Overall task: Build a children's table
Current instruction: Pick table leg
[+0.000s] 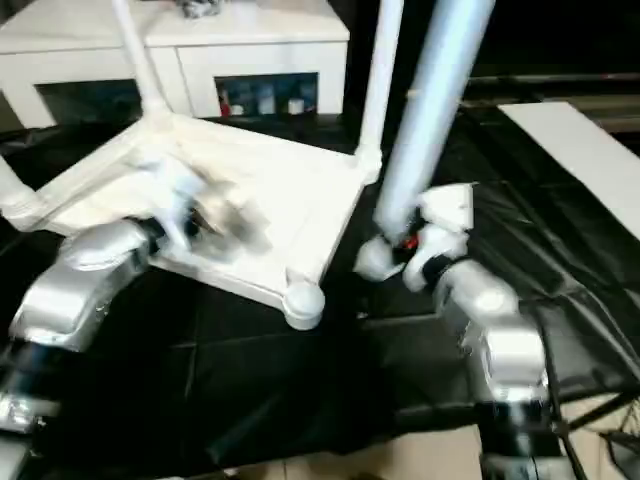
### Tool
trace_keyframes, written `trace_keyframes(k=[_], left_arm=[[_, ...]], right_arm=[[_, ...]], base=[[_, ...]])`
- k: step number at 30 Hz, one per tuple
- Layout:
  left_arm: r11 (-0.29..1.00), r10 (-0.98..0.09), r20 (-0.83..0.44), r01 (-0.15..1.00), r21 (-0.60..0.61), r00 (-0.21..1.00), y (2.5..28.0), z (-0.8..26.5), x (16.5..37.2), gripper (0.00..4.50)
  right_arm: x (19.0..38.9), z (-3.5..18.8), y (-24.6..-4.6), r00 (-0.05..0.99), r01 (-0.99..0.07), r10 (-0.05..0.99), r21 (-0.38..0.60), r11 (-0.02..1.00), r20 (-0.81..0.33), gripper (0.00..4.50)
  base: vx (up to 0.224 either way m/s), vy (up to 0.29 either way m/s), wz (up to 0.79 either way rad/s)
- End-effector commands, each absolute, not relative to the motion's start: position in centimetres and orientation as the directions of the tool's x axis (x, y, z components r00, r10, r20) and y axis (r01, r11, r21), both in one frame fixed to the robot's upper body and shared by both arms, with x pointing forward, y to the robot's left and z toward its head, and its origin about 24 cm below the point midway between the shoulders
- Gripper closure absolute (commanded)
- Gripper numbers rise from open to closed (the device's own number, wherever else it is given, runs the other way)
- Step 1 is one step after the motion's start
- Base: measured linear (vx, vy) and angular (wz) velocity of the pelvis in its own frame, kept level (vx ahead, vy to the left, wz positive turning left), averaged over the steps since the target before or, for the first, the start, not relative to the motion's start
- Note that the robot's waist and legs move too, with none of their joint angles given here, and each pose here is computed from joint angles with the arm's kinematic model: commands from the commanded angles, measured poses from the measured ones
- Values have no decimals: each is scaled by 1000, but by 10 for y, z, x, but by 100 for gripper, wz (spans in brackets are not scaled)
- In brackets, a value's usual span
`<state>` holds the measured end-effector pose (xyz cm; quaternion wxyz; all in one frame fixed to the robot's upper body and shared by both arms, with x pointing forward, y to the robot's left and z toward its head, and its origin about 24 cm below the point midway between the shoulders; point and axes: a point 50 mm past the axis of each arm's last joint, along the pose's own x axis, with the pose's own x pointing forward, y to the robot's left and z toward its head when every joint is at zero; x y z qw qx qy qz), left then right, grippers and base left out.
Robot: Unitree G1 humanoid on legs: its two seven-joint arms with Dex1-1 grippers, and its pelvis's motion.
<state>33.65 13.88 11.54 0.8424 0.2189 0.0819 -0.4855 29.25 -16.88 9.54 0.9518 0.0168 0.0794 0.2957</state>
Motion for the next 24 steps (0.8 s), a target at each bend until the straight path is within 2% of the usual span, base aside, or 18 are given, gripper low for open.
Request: trace_keyframes(k=[1,5,9,14,18,24], left_arm=[[360,-780,-421,882,306,464,144,112,339,10],[224,-759,-559,940,259,335,151,105,345,10],[144,-699,-649,948,282,299,152,101,354,10],[96,-658,-706,959,265,261,152,92,357,10],[56,-613,-761,973,226,212,155,81,356,44],[41,-596,-776,974,224,204,155,75,357,80]], right_arm=[[290,105,-172,797,-588,591,62,807,-128,266],[278,104,-176,733,-658,654,50,751,-185,266],[266,103,-176,656,-729,715,43,683,-241,266],[262,103,-175,636,-746,729,39,664,-253,266],[262,102,-174,636,-746,725,29,665,-264,266],[261,101,-172,626,-754,730,27,656,-276,266]], base=[[0,0,0],[0,0,0],[0,0,0],[0,0,0],[0,0,0],[0,0,0]])
